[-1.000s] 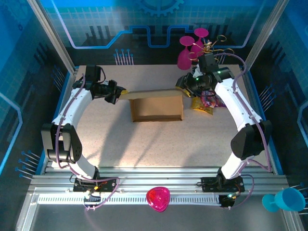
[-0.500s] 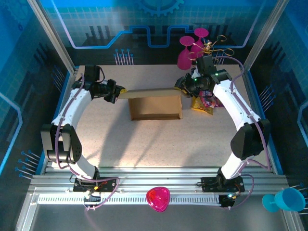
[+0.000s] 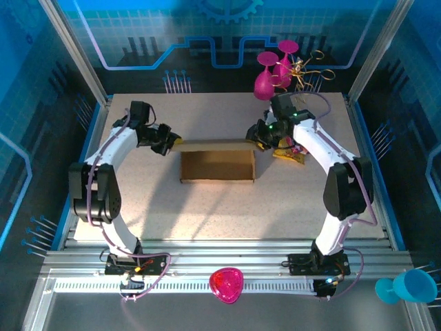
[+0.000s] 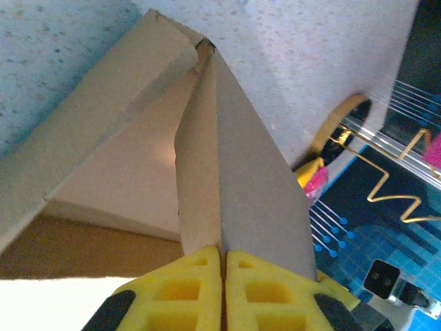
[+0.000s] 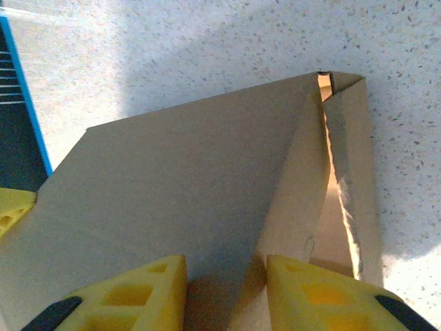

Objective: Fold the paper box

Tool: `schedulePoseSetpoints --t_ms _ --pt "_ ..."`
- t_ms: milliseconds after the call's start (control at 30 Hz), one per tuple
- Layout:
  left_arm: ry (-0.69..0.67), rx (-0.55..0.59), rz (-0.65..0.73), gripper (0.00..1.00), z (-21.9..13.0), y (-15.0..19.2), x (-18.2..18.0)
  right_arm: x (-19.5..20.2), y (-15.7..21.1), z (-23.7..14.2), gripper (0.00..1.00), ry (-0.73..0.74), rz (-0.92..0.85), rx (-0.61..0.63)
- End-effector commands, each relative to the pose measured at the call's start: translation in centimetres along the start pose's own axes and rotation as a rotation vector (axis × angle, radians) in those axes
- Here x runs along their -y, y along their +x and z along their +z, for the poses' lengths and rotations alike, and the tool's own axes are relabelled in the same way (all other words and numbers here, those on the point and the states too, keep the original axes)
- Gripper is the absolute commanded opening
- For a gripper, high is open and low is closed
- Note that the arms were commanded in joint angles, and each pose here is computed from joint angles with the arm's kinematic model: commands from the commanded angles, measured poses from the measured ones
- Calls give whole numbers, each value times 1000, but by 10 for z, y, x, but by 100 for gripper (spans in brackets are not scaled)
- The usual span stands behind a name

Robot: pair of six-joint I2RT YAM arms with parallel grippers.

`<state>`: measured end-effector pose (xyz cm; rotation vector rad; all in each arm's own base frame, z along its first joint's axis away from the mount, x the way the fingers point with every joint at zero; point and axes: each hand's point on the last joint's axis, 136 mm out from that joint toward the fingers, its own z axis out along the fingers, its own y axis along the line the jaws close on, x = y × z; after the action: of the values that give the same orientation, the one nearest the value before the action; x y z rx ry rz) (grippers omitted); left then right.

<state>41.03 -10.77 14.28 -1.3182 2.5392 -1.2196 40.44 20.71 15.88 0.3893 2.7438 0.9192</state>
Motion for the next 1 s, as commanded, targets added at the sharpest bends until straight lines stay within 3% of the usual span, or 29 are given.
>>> schedulePoseSetpoints --t_ms 0,333,800,967 --pt "-24 -44 48 13 9 5 -10 -7 1 16 35 -23 -68 -7" --pt "-221 -24 133 37 0 7 -48 2 13 18 35 66 -129 -15" --pt "-378 30 251 36 -16 12 -79 18 33 21 29 194 -247 -29" --pt "-427 34 292 39 -19 12 -93 29 43 23 32 218 -271 -45"
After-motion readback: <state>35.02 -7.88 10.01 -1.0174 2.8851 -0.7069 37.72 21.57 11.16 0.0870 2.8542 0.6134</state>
